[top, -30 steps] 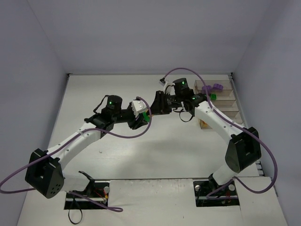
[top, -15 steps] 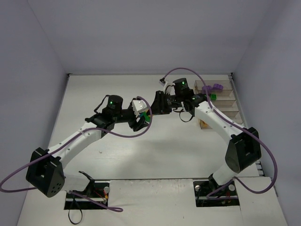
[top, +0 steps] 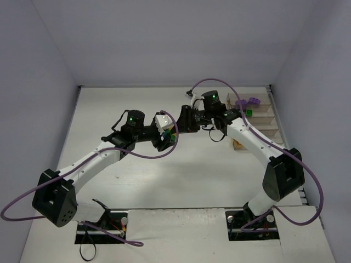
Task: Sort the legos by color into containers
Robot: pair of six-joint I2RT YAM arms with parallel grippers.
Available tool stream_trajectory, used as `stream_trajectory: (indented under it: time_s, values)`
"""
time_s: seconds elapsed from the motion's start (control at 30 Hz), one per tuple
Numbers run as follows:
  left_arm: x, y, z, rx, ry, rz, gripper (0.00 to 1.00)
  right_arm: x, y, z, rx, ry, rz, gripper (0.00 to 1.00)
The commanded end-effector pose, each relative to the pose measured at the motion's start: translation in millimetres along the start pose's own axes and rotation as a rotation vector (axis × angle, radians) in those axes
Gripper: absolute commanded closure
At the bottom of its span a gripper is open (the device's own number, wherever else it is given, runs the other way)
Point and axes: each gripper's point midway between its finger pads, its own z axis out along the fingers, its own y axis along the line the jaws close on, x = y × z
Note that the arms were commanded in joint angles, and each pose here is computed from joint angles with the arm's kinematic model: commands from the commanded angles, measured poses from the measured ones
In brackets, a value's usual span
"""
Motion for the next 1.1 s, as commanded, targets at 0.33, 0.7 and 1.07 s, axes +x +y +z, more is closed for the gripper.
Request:
stream_trajectory:
  time_s: [0.33, 0.7, 1.07]
  values:
    - [-44.0, 14.8, 6.5, -0.039, -0.110, 0.065, 0.73, -15.7, 18.8, -5.4, -0.056, -0.055, -0.059, 1.00]
    - [-29.6, 24.9, 7.4, -0.088, -0.079, 0.014, 0.94, -30.1, -7.6, -32.3, -0.004, -0.128, -0.030, 1.00]
    - [-17.7, 29.4, 11.3, -0.098, -0.063, -0.028, 0.93, -46.9, -104.6, -125.9, 0.318, -0.302, 0.068, 1.00]
